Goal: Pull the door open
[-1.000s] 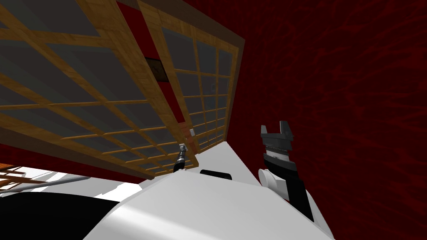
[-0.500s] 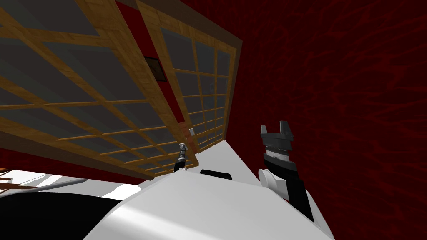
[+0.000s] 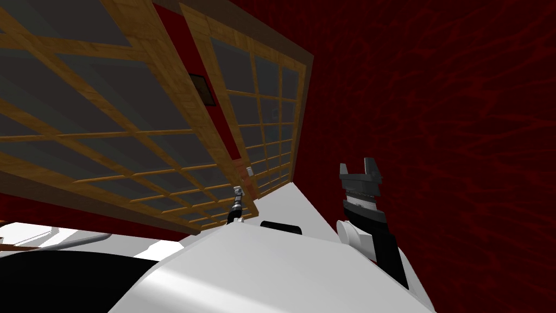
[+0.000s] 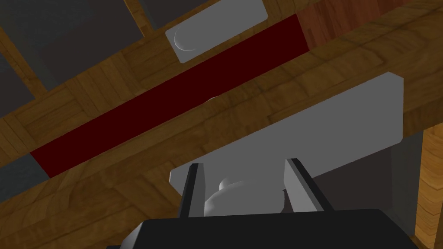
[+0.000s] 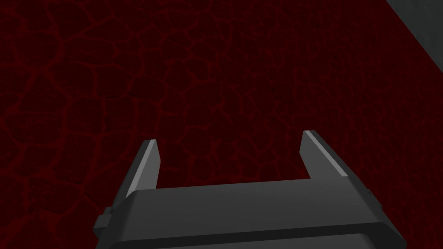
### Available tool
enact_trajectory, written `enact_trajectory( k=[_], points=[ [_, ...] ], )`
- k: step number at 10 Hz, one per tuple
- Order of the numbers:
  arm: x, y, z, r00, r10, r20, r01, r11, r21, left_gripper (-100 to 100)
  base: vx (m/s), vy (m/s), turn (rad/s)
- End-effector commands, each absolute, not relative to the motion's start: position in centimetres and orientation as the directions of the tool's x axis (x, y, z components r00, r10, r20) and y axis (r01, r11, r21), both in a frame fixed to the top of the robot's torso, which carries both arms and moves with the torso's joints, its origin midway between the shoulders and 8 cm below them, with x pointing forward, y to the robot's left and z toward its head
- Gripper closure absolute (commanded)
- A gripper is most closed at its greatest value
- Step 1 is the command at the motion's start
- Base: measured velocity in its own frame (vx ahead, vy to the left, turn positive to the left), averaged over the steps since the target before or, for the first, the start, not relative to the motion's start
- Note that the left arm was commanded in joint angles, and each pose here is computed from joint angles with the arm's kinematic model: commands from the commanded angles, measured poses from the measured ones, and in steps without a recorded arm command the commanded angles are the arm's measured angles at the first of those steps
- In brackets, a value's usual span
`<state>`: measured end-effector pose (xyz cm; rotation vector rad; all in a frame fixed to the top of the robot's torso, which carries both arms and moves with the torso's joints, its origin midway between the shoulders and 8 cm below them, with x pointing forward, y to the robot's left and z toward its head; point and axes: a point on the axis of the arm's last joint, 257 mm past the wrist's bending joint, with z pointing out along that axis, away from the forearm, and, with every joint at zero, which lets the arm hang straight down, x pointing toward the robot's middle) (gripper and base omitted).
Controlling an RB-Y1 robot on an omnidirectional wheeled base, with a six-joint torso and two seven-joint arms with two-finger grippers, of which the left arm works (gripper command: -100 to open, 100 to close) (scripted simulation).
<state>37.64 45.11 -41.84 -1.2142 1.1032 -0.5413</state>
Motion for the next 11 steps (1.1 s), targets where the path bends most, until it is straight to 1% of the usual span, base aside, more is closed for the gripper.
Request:
enact_trajectory(
  k=[1,5,11],
  points=[
    [36.6,46.9,-41.7,0.442,-0.822,-0.359,-0.207,0.296,-0.932,100,-0.03,0.003,-0.041],
    [37.2,46.6,-41.5,0.461,-0.854,-0.24,-0.146,0.194,-0.97,100,-0.055,0.014,-0.053],
    [37.8,46.3,-41.3,0.474,-0.876,-0.088,-0.069,0.063,-0.996,100,-0.053,0.011,-0.049]
  ],
)
